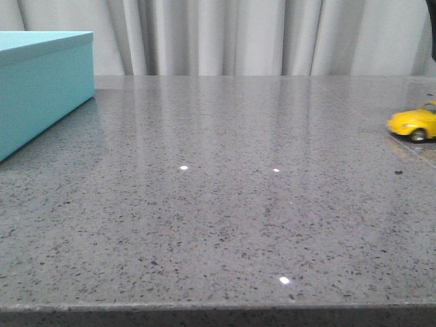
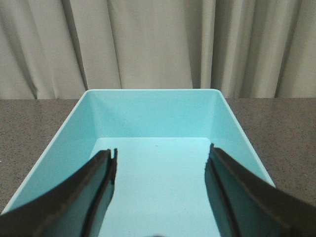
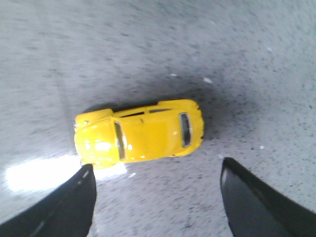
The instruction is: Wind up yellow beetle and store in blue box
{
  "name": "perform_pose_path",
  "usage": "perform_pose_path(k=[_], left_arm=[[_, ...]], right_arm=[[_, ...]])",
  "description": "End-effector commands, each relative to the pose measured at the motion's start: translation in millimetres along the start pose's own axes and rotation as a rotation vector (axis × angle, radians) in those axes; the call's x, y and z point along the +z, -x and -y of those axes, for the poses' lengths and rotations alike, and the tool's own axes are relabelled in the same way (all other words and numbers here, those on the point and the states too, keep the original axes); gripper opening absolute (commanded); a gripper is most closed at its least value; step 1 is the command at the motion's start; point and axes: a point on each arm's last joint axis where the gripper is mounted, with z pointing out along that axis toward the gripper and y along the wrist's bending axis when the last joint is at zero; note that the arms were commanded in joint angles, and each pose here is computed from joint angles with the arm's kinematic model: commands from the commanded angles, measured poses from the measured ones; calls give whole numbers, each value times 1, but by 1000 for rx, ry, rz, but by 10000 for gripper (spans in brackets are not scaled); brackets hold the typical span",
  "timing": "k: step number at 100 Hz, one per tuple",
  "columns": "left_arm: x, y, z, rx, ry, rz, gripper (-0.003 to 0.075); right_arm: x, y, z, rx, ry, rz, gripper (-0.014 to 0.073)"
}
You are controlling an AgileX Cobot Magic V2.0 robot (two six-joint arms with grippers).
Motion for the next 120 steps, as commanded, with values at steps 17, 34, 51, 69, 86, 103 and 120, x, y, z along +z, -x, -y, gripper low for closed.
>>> perform_pose_path(k=[17,34,51,69,86,103,120], left_arm=[[-1,20,1,-16,-5,115,386],[-1,20,1,-16,-5,113,386],[0,19,1,-16,-4,111,386],[0,19,1,-18,-7,107,365],[3,27,9,-6,-57,58,318],[19,43,27,84,-149,-62,322],[42,62,54,278,-276,-126,469]], right_arm=[[-37,-5,-11,-50,58,114,528],[-37,-5,-13,-56,62,120,528],[-37,-5,-13,-56,62,120,528],[-37,-5,-13,-56,62,119,528],[-38,-6,-13,-55,63,122,528],[-39,-6,-13,-57,63,122,528],[-38,-6,-13,-62,62,120,528]])
